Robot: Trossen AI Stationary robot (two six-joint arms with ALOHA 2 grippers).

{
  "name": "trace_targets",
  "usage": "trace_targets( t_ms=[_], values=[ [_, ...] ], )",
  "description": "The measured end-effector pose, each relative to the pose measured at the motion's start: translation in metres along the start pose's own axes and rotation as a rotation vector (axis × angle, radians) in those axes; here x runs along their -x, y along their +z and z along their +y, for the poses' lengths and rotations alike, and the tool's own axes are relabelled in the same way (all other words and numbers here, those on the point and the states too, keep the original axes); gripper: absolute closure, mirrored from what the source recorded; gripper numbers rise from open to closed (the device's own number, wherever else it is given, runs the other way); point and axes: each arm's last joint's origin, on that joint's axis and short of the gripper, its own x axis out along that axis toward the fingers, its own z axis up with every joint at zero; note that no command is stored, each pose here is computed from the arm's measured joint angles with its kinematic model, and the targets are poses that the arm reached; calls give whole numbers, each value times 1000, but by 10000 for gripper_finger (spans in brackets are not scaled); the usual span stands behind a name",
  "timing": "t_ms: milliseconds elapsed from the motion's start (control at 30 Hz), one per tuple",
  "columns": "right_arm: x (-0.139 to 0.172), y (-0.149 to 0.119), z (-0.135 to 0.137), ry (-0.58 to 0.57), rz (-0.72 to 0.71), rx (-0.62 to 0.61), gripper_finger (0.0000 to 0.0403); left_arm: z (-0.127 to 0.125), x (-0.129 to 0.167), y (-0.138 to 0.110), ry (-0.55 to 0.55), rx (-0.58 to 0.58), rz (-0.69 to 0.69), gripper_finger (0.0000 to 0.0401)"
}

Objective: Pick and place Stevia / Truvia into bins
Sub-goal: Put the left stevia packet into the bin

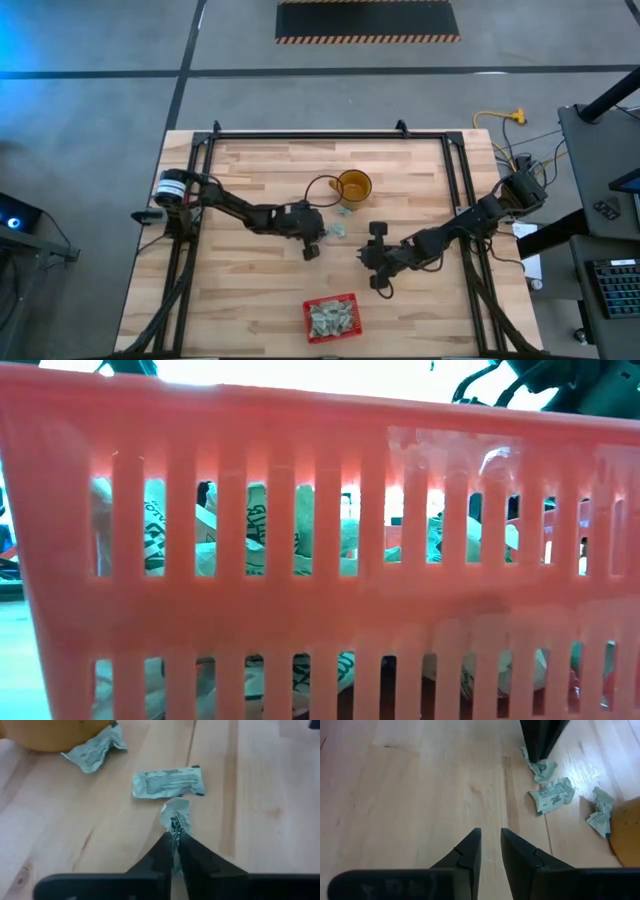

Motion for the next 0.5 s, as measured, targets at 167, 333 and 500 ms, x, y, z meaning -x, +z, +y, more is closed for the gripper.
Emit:
trace_targets(
  t_ms=[167,333,500],
  values=[
    [0,-2,0,-1,5,1,338,-3,6,2,-15,-9,0,395],
    [-1,-3,0,-2,9,5,342,-14,25,14,-53,-33,-53,399],
    [-1,-4,-1,-4,11,6,344,-42,50,27,-350,-169,-108,400]
  ],
)
